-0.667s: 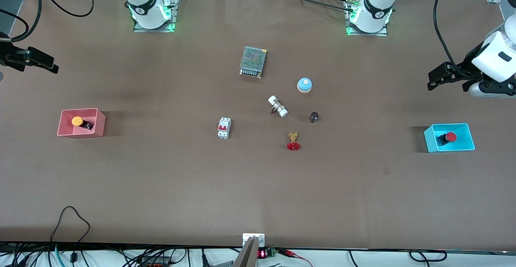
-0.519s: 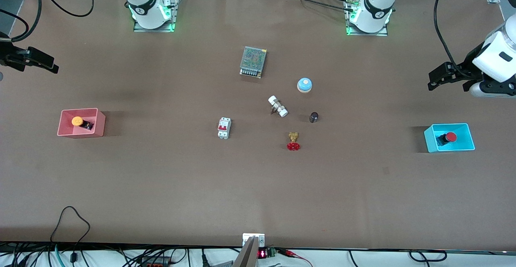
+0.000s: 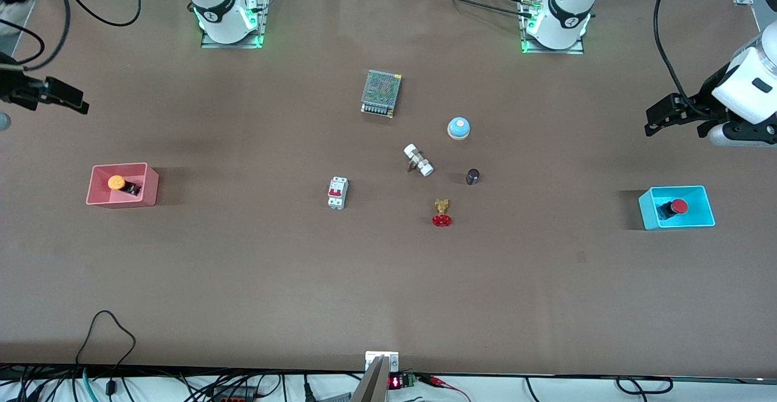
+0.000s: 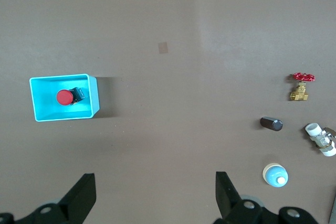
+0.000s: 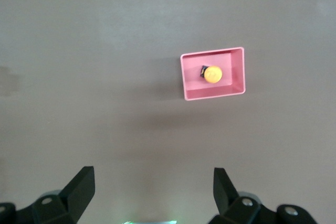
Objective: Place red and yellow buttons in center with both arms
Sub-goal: 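Lower the right gripper into the pink box while the left gripper reaches the cyan box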
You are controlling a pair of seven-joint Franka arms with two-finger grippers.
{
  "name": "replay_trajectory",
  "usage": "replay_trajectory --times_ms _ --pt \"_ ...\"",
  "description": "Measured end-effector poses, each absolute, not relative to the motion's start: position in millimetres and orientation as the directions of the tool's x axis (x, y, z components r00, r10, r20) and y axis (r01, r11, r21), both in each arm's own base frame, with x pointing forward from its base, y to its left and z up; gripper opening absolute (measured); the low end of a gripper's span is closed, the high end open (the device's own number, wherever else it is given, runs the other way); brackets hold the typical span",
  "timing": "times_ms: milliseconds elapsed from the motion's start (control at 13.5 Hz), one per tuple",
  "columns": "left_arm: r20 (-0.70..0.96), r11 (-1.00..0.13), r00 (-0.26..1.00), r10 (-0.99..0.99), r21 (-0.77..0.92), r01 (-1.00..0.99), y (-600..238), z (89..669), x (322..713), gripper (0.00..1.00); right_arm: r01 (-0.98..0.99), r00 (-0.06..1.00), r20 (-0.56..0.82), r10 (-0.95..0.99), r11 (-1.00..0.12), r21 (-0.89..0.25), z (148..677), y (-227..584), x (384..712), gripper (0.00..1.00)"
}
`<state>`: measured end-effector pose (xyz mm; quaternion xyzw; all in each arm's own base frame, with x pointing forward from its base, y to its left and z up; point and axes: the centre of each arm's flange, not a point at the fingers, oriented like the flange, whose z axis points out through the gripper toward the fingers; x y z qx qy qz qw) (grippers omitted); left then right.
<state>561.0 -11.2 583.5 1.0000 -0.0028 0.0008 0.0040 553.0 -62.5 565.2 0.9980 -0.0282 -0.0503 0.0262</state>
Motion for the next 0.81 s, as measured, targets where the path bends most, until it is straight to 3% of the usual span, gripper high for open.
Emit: replay_trajectory --times_ms 370,815 --pt "-0.063 -1.0 0.998 0.022 0.008 0.022 3.7 565.9 562.4 1.0 -0.073 0.986 -0.144 -0.085 -0.993 0.092 477.8 -84.8 593.7 1.0" --pt "-0.168 -0.998 0.984 0.064 0.007 0.066 29.6 519.0 574.4 1.0 -0.078 0.974 -0.206 -0.098 -0.992 0.101 357.8 -142.7 618.9 1.0"
